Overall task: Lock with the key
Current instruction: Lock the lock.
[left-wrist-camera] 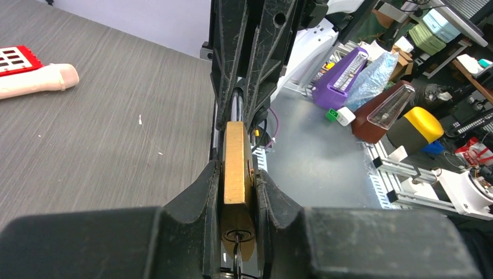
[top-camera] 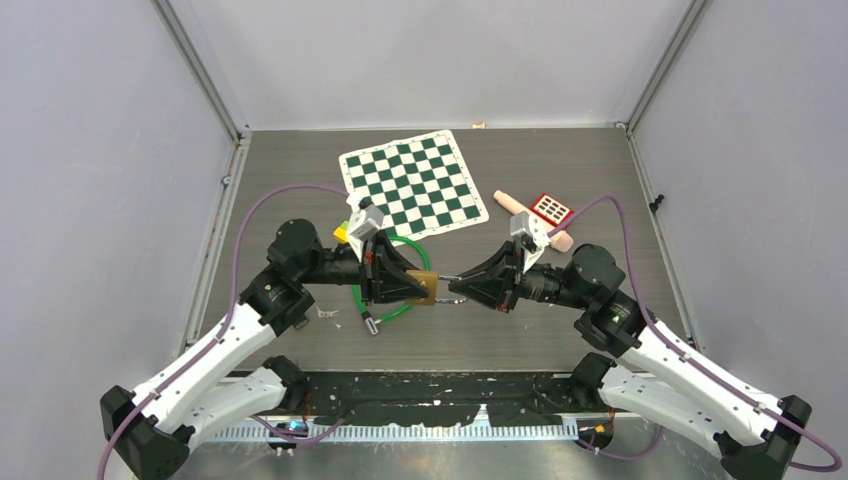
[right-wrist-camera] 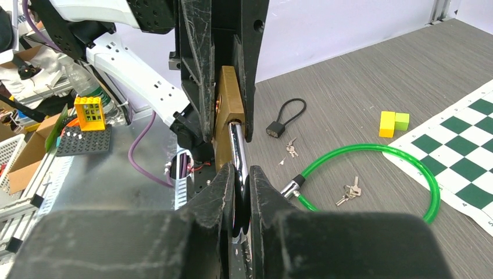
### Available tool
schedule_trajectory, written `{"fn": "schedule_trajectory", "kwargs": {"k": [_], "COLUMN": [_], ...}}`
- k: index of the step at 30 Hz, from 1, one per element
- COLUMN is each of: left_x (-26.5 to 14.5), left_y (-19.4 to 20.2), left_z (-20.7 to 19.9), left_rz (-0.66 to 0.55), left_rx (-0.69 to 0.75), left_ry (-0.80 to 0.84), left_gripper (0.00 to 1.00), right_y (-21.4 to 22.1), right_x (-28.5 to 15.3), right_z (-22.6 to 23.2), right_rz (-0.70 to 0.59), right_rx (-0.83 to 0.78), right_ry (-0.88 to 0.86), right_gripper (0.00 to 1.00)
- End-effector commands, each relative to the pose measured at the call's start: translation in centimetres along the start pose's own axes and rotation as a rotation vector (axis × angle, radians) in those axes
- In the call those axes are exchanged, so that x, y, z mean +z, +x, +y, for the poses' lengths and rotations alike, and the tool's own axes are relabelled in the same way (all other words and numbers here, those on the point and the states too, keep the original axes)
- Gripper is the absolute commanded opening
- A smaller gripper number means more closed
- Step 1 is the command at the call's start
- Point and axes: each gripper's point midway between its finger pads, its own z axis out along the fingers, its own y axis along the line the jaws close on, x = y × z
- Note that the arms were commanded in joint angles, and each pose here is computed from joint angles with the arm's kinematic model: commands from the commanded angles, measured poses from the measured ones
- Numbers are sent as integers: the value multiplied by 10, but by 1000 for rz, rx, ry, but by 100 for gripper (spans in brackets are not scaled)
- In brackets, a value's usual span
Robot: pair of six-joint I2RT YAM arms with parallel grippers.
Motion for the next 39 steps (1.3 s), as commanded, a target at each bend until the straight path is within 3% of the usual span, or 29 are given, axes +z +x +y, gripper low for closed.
{"fn": "schedule_trajectory", "kwargs": {"k": [1,15,24,31,34,39], "left_x": [3,3,8,4,2,-2], "left_y": [-33,-27,-28,-25,-27,-31], "left_z": [-1,-6,4,18,20,21], "left_rz": [-113,-141,-124,-126,-138,-152], "left_rx": [99,262,240,248,254,268], "left_ry": [-2,71,52,-44,-72,-98], "left_gripper": [0,0,0,0,0,0], "right_y": [-42,-11,-2,-4,-3,-4], "right_x": [6,38,54,52,47,40], "right_z": [21,15,25,16,10,2], "right_rz": [-119,-5,32,53,68,84], "right_rx": [-89,-12,-4,19,14,11], "right_ry": [-54,-41,-109,-33,11,73], "right_gripper": [5,5,5,5,12,33]}}
